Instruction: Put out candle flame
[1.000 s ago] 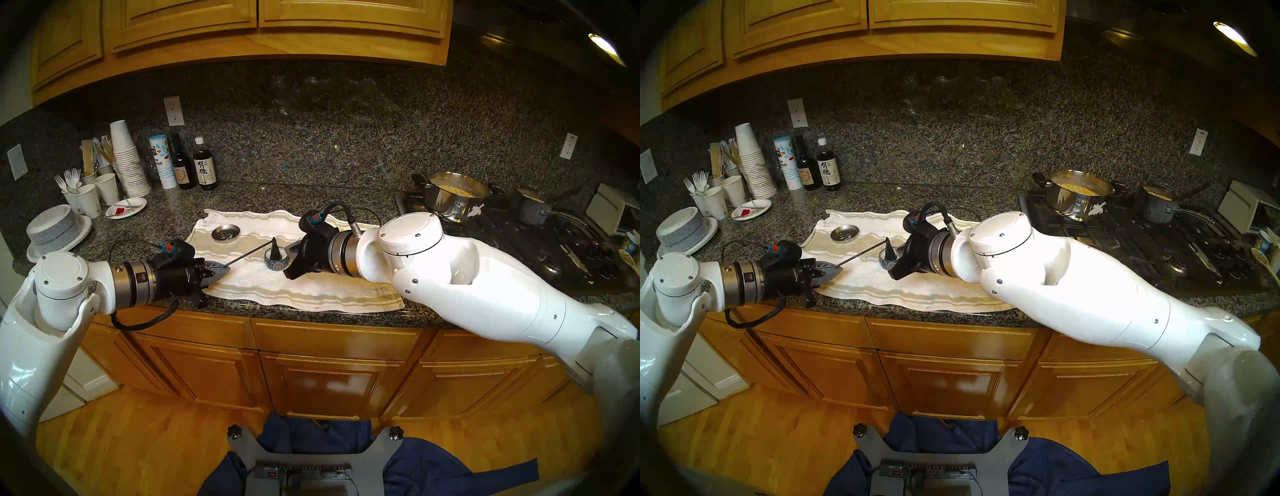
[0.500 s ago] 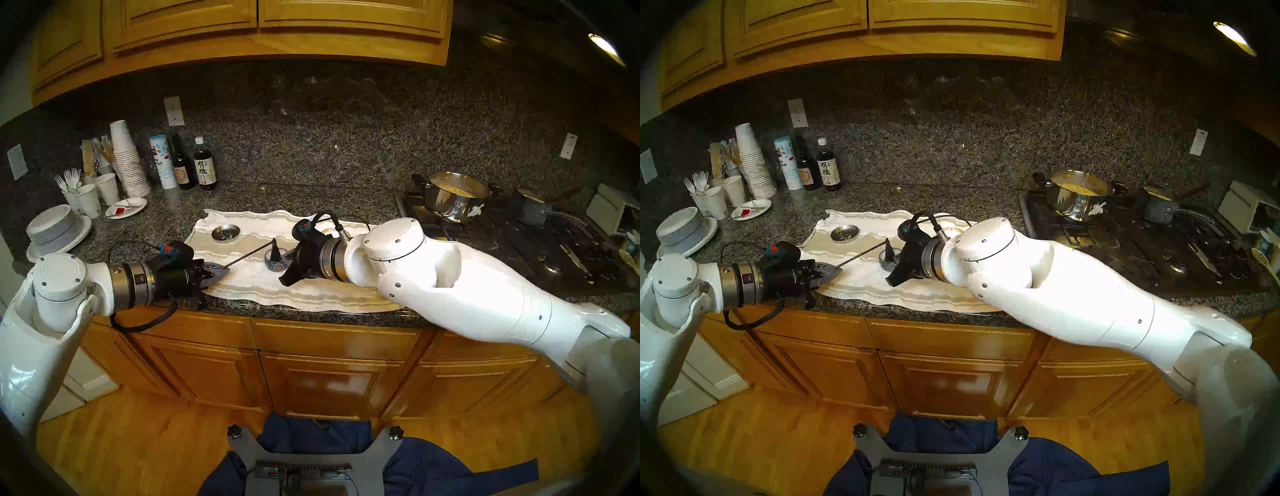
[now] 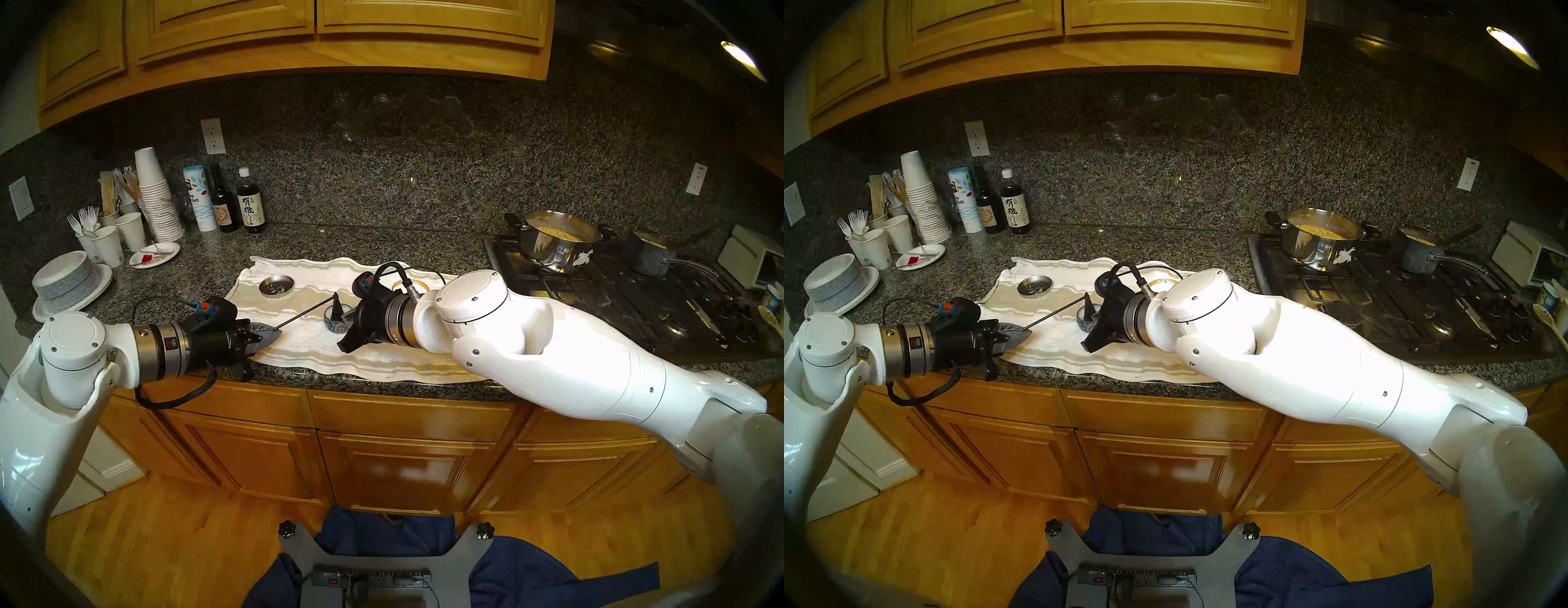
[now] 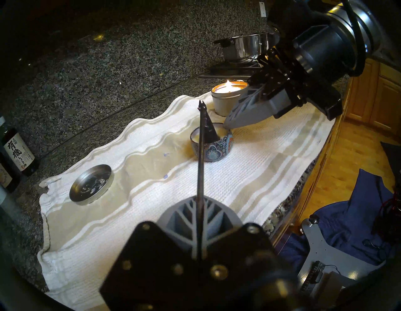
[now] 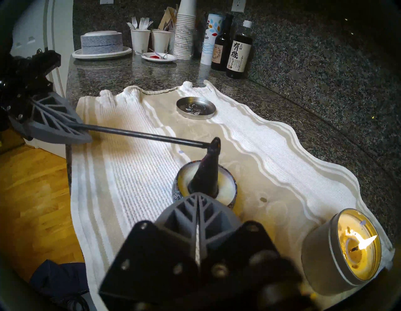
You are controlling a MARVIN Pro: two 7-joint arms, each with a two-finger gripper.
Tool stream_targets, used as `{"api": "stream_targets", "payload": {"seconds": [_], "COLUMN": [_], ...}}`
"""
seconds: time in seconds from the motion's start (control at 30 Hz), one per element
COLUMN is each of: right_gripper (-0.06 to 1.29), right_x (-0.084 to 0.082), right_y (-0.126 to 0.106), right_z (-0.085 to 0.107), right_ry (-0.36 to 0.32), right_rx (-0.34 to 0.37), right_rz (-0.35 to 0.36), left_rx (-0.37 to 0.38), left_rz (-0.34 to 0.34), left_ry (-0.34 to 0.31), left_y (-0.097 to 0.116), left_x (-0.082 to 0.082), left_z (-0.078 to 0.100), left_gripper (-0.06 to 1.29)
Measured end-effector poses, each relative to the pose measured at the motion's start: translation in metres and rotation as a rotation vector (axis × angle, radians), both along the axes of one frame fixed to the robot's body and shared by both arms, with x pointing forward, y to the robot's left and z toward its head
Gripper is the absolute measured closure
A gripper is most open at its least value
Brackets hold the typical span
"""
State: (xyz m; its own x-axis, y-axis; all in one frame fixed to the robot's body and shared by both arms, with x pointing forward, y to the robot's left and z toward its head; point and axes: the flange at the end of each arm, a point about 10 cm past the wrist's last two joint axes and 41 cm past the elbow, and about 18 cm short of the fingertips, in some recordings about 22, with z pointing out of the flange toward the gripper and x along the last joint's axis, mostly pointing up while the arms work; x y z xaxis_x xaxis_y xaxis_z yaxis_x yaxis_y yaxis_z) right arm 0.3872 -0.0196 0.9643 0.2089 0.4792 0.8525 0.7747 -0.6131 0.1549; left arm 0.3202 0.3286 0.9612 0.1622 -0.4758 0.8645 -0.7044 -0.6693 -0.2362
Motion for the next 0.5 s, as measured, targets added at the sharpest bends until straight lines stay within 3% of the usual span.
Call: {"api": "stream_targets", "payload": {"seconds": [0.5], "right_gripper": [1.27], "right_x": [-0.0029], "right_y": [0.0034], "right_z": [-0.0037], "right_ry": [0.029], "right_rx": [-0.029], "right_rz": [0.031], "left_rx": [-0.018], "left_rz": [0.020], "left_ry": [0.002], "left_y": [0.0024], "left_x": [0.0007], "left_z": [-0.0033], "left_gripper": [1.25]}}
